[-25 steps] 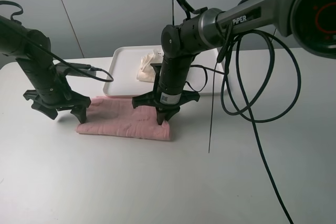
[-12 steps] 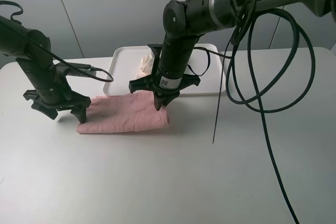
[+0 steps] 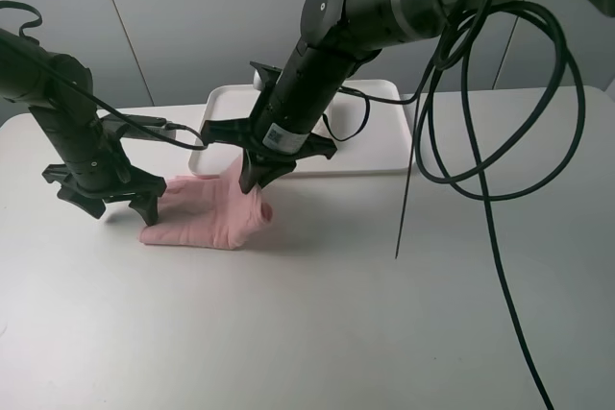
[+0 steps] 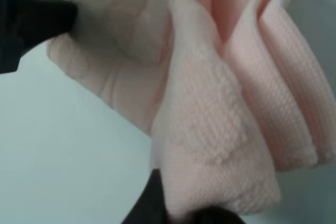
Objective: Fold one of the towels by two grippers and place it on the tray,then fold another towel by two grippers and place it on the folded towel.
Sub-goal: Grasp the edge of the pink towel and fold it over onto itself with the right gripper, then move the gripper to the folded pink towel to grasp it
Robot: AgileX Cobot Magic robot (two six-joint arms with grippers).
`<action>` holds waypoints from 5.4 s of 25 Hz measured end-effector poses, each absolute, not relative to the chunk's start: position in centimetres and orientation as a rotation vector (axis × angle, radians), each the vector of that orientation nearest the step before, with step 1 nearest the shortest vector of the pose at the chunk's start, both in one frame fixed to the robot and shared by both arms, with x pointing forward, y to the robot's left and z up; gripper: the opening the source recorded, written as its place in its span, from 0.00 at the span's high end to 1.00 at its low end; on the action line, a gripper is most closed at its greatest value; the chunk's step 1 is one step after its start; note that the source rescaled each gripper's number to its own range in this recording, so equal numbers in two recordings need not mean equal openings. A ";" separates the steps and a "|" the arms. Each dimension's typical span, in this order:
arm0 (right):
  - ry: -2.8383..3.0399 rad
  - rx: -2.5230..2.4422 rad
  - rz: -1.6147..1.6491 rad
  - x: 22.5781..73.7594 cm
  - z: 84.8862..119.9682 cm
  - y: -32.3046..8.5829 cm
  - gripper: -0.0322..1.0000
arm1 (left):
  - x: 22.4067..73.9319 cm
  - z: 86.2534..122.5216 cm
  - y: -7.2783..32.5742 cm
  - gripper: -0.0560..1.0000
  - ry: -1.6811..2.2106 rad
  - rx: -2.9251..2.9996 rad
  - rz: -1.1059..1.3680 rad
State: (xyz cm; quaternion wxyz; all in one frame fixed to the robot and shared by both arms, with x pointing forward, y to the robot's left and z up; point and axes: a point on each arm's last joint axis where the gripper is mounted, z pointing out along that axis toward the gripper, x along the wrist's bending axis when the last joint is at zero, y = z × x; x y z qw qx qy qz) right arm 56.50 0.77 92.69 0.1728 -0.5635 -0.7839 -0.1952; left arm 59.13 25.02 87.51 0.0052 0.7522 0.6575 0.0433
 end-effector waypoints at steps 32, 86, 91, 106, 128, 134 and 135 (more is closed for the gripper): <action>-1.777 -1.558 -0.878 57.9 86.2 4.3 0.93 | 59.1 87.5 25.0 0.00 2.071 2.352 0.127; -1.836 -1.525 -0.889 58.0 85.9 4.0 0.39 | 64.4 96.6 23.1 0.00 1.887 2.393 0.021; -1.860 -1.543 -0.854 57.9 85.6 3.8 0.33 | 64.4 96.5 23.1 0.00 1.885 2.397 0.016; -1.954 -1.608 -0.802 59.7 88.7 0.6 0.33 | 64.6 96.6 24.5 0.00 1.928 2.339 0.003; -1.921 -1.613 -0.786 59.3 85.3 1.4 0.33 | 64.8 96.6 24.4 0.00 1.916 2.321 0.012; -1.932 -1.610 -0.812 59.0 85.3 2.1 0.33 | 64.8 96.6 24.0 0.00 1.890 2.301 -0.033; -1.934 -1.613 -0.817 59.1 85.3 2.1 0.33 | 64.8 96.6 24.0 0.00 1.886 2.297 -0.040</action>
